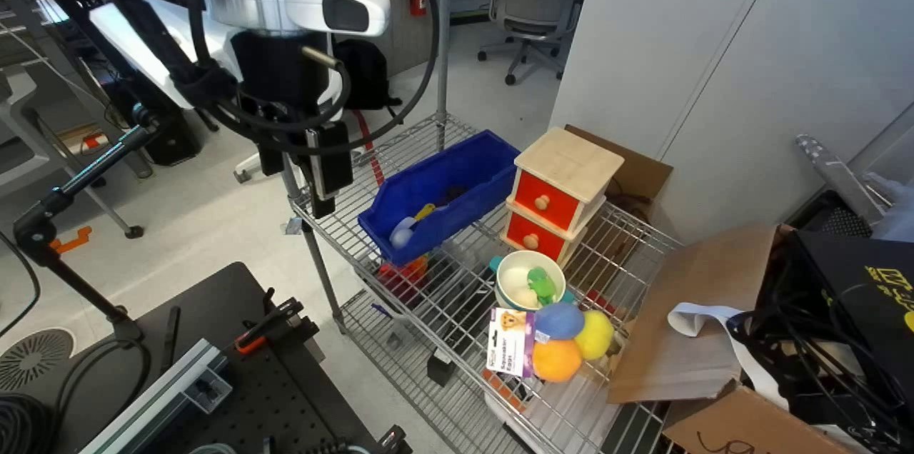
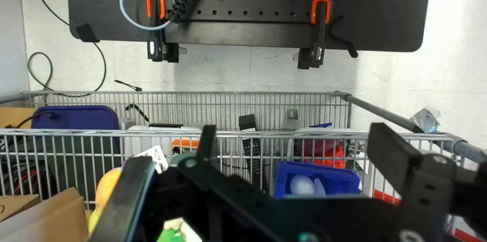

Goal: Put the orange plush toy inside the blue crate

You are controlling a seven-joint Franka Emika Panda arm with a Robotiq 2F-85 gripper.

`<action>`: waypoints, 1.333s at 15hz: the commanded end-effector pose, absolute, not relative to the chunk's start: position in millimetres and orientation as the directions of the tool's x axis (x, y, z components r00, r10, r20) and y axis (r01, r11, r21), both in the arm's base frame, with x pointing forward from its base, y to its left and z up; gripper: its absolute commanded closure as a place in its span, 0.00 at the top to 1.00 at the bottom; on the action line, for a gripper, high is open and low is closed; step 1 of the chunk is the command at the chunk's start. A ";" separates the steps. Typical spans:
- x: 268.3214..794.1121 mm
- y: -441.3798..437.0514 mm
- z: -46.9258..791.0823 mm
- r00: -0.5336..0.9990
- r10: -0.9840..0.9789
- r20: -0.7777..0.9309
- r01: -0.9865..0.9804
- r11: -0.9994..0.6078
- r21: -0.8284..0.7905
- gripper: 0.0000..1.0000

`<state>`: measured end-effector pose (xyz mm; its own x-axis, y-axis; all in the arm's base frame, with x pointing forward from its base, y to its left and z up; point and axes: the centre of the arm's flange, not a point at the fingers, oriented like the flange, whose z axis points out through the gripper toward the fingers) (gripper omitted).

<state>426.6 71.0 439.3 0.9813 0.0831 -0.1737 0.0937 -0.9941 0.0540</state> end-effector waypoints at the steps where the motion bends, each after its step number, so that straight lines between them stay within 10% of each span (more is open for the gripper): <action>1: 425.1 65.8 439.8 0.979 0.058 -0.195 0.069 -0.996 0.049 1.00; 20: 421.4 55.1 414.9 0.941 -0.044 -0.334 -0.007 -0.994 0.111 1.00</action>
